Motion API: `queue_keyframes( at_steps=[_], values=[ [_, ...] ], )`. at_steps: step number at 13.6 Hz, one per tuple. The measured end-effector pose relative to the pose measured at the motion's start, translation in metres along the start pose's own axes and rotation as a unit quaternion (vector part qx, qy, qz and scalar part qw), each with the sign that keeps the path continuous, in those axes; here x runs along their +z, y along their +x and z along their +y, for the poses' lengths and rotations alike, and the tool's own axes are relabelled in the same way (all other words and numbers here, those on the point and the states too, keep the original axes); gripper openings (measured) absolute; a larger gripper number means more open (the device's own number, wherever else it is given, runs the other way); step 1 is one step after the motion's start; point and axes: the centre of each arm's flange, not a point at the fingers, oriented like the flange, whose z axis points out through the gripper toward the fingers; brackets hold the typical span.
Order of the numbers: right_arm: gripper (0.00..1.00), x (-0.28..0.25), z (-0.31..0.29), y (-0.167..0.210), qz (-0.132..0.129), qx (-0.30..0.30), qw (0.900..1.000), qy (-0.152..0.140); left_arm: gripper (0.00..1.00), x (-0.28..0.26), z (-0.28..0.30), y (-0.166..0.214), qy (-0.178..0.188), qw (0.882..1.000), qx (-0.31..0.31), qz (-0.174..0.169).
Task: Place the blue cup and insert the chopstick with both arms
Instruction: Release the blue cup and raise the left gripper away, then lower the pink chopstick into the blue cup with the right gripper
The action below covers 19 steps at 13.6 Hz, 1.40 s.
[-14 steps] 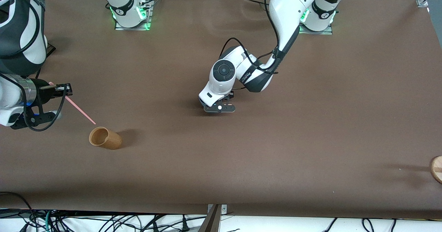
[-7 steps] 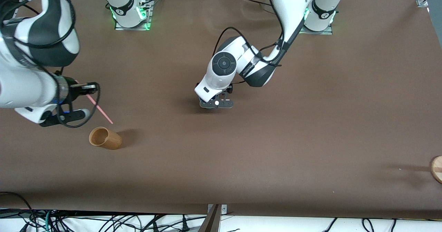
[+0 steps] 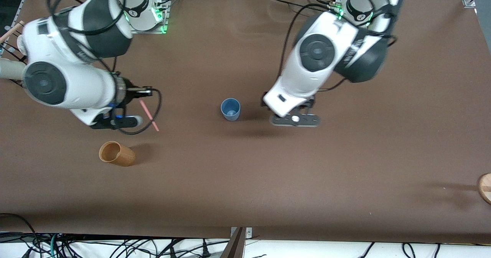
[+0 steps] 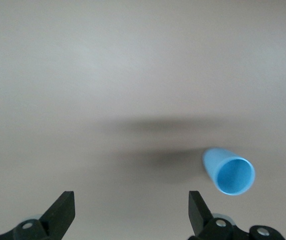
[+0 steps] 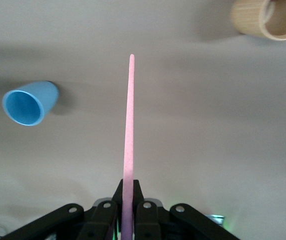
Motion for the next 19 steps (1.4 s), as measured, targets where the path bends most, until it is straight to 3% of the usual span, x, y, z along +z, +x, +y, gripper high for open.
queue_keyframes(
  at_steps=[4,6,8,10,14,19],
  values=[
    [0.06,0.026,-0.098,-0.022,-0.027,0.068,0.996,0.056,1.00,-0.077,-0.153,0.029,-0.005,1.000,-0.012,0.006],
    [0.06,0.032,-0.122,-0.032,-0.050,0.096,0.991,0.078,1.00,-0.105,-0.223,0.030,-0.008,1.000,-0.015,0.007],
    [0.06,0.037,-0.138,-0.039,-0.070,0.117,0.986,0.094,1.00,-0.122,-0.268,0.018,-0.006,1.000,-0.025,-0.014],
    [0.06,0.052,-0.154,-0.040,-0.077,0.131,0.983,0.103,1.00,-0.129,-0.283,0.004,-0.005,0.999,-0.007,-0.036],
    [0.06,0.112,-0.188,-0.043,-0.090,0.152,0.981,0.084,1.00,-0.120,-0.305,-0.012,-0.007,0.998,0.009,-0.062],
    [0.06,0.134,-0.175,-0.033,-0.103,0.173,0.977,0.076,1.00,-0.141,-0.303,-0.030,-0.008,0.999,0.017,-0.047]
  ],
)
